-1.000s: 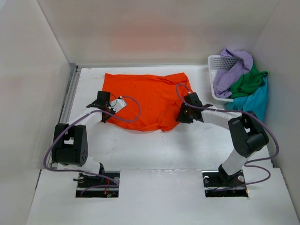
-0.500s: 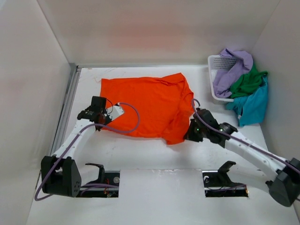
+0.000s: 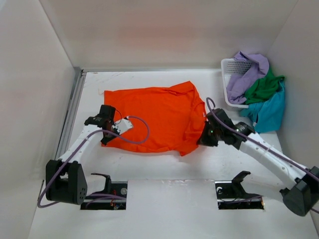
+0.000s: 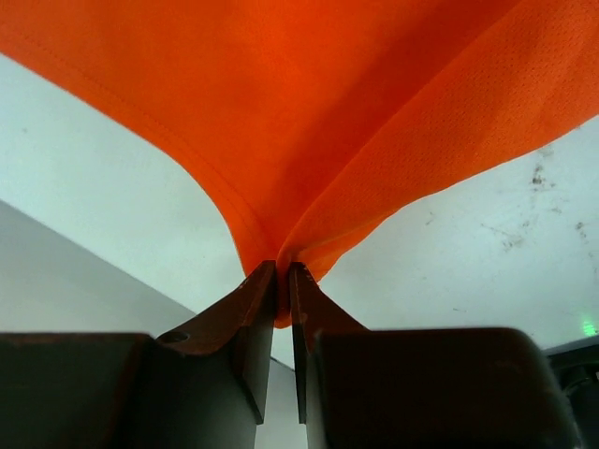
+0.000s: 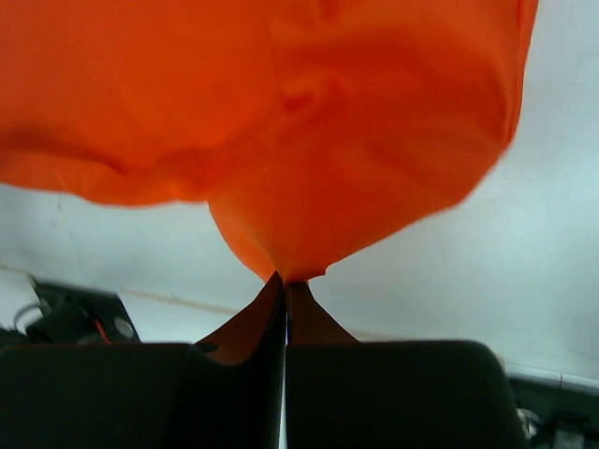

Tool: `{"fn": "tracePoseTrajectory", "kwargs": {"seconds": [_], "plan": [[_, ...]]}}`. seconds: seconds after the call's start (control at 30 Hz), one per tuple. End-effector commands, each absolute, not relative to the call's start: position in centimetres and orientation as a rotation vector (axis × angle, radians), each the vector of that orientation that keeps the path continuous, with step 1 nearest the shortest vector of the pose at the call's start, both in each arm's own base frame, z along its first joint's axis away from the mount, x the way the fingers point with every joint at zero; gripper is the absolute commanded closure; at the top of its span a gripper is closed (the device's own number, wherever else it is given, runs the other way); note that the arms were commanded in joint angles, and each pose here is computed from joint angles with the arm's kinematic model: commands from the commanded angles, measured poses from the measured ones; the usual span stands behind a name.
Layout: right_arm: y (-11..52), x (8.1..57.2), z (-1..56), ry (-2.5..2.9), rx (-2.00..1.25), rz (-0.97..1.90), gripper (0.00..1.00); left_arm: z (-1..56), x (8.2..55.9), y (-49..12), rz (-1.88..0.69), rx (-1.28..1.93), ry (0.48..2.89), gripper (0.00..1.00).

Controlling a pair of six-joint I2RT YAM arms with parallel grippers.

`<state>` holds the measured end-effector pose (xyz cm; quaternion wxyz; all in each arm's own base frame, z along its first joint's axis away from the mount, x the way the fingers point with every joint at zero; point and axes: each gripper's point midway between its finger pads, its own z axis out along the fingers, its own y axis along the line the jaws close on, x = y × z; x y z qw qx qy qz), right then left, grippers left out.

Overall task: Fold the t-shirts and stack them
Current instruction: Flatten out the tshirt

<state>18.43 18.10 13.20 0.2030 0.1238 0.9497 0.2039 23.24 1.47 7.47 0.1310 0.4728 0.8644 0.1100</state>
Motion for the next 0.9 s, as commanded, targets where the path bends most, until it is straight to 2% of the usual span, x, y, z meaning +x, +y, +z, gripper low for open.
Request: {"fn": "tracePoseTrajectory", "kwargs": {"seconds": [0.0, 0.13, 0.3, 0.33, 0.5, 0.6, 0.77, 0.87], "plan": [[18.6, 25.6, 16.0, 2.513, 0.223, 0.537, 1.0, 8.4, 27.1, 0.9, 0.221, 1.286, 2.481, 0.89], [18.0, 30.1, 15.5, 2.503, 0.155, 0.448, 1.0, 8.1, 29.4, 1.4, 0.164, 1.214, 2.511, 0.85], [18.5, 32.5, 12.9, 2.556, 0.12, 0.425, 1.0, 9.8, 33.6, 3.9, 0.245, 1.03, 2.482, 0.52], [18.8, 32.8, 12.6, 2.558, 0.119, 0.434, 1.0, 11.0, 34.0, 4.1, 0.263, 1.016, 2.447, 0.49], [19.4, 33.2, 11.8, 2.561, 0.127, 0.458, 1.0, 12.0, 31.2, 2.3, 0.235, 1.222, 2.371, 0.46], [19.7, 33.2, 11.4, 2.561, 0.13, 0.474, 1.0, 8.4, 27.6, 1.8, 0.222, 1.479, 2.396, 0.47], [20.0, 32.9, 11.0, 2.569, 0.136, 0.521, 1.0, 5.7, 28.1, 2.9, 0.268, 1.505, 2.469, 0.55], [19.8, 32.7, 10.8, 2.576, 0.14, 0.518, 1.0, 5.2, 27.6, 2.7, 0.241, 1.542, 2.488, 0.55]]}}
